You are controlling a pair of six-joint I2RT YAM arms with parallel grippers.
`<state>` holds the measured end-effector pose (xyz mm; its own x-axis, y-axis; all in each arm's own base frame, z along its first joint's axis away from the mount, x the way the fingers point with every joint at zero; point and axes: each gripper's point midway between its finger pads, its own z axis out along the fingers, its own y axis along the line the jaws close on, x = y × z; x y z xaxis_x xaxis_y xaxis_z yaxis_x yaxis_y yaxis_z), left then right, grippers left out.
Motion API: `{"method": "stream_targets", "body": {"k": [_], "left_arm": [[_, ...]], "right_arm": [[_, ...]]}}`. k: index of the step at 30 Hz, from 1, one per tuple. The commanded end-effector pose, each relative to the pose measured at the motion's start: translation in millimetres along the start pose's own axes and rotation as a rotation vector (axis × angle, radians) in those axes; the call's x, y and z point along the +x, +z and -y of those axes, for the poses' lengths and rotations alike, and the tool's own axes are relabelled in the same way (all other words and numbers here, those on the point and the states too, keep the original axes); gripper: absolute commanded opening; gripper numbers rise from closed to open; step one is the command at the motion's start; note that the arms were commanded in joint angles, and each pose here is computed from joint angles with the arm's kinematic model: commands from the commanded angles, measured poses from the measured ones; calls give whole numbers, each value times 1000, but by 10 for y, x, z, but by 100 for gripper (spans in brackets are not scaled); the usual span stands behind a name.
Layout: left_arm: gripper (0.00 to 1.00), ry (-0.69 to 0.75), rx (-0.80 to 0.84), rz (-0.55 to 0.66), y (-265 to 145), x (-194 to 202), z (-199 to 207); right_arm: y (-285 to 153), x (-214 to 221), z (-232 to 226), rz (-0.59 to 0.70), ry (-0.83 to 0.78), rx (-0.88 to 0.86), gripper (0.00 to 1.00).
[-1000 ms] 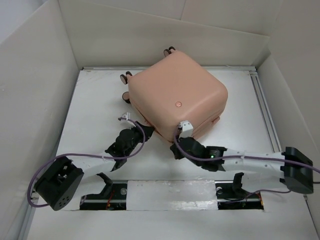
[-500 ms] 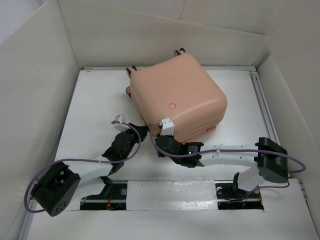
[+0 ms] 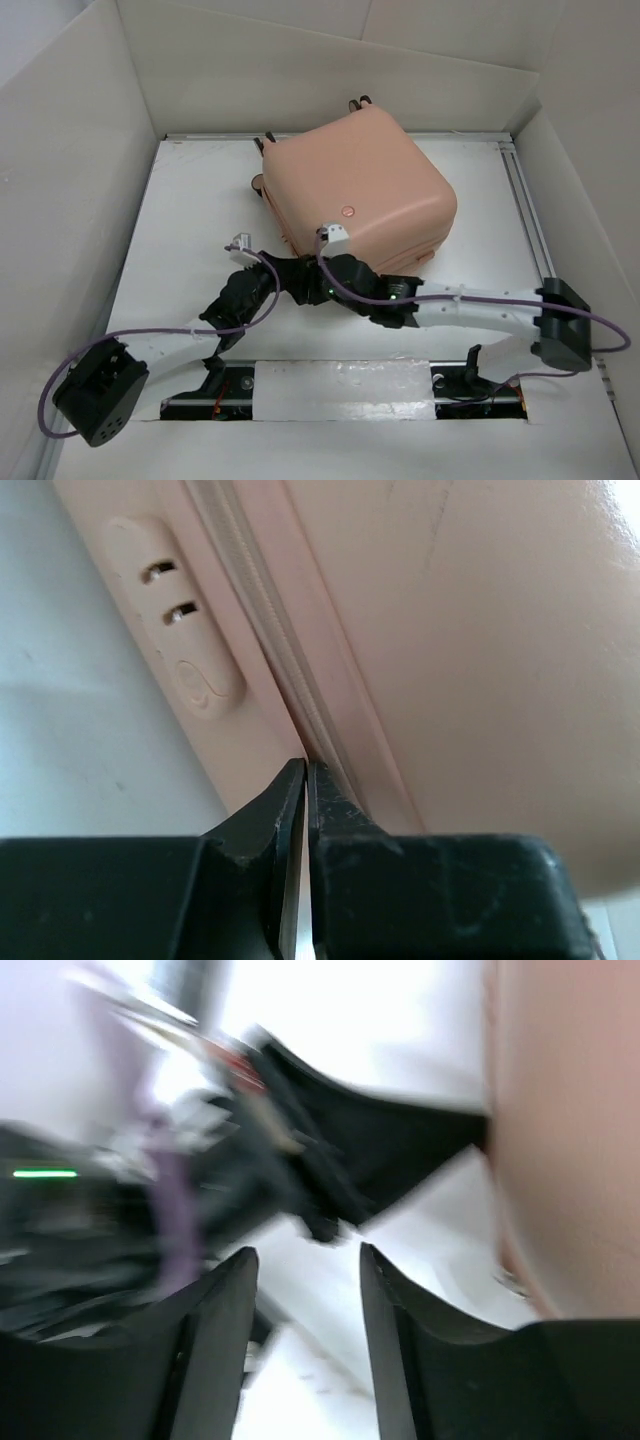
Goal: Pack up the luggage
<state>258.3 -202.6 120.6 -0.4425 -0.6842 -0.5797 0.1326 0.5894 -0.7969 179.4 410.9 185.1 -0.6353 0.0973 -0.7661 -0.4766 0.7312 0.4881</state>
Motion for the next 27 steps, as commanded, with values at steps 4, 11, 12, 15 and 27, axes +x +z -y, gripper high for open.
{"method": "stream_targets", "body": {"k": [4, 11, 12, 15, 27], "left_arm": [[30, -2, 100, -17, -252, -216, 501], [99, 15, 65, 167, -292, -1094, 777], [99, 13, -20, 168, -114, -1222, 558], [99, -48, 71, 75, 181, -1566, 696], [99, -276, 140, 31, 1487, -2518, 147]], "right_arm": [[-875, -532, -124, 180, 118, -146, 62], [-1440, -936, 643, 316, 159, 15, 71], [-1470, -966, 721, 325, 155, 37, 71], [-1546, -1067, 829, 340, 143, 48, 71], [-1290, -726, 643, 240, 51, -107, 73]]}}
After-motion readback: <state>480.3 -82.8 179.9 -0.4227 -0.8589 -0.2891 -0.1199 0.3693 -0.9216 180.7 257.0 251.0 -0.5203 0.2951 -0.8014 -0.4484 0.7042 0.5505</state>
